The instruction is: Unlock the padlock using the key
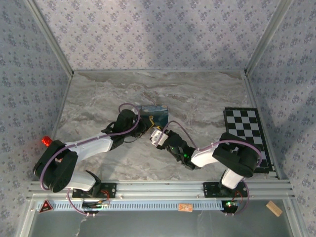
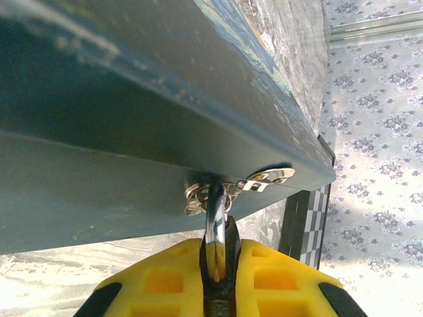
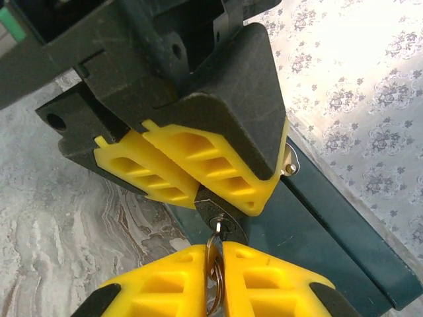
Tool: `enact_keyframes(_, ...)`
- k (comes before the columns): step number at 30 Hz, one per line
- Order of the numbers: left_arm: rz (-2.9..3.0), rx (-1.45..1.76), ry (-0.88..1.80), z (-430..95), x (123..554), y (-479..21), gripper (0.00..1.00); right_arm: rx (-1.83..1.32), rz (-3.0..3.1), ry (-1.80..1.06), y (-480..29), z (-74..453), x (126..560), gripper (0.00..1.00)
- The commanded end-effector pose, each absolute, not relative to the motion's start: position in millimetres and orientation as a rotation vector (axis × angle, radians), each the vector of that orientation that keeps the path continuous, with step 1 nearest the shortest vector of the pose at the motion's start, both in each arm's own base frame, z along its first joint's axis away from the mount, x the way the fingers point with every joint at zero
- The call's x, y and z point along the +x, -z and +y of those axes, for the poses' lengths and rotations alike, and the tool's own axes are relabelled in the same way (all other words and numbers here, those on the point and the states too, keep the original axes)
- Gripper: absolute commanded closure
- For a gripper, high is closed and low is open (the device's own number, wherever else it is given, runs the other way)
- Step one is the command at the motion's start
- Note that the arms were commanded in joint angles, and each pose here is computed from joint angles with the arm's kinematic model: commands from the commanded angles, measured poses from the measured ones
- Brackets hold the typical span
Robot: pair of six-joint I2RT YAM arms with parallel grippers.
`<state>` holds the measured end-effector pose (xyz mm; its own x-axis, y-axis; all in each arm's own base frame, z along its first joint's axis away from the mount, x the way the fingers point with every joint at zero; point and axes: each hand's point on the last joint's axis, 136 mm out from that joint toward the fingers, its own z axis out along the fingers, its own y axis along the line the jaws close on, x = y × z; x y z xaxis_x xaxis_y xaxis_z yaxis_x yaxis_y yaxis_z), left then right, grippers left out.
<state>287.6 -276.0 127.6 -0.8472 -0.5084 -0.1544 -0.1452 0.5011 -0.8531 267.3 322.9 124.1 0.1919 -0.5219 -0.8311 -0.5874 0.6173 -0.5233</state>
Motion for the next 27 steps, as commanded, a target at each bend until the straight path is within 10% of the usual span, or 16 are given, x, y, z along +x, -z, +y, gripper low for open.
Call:
enact_keyframes(1,2.316,-0.502,1.354,-283,287,-147,1.00,-0.891,1.491,-0.096,-134,321,276,0.87)
enact_keyframes(27,2.331,-0.473,1.336,-282,283,-135,1.00,-0.447,1.792,-0.553,-129,302,268,0.92)
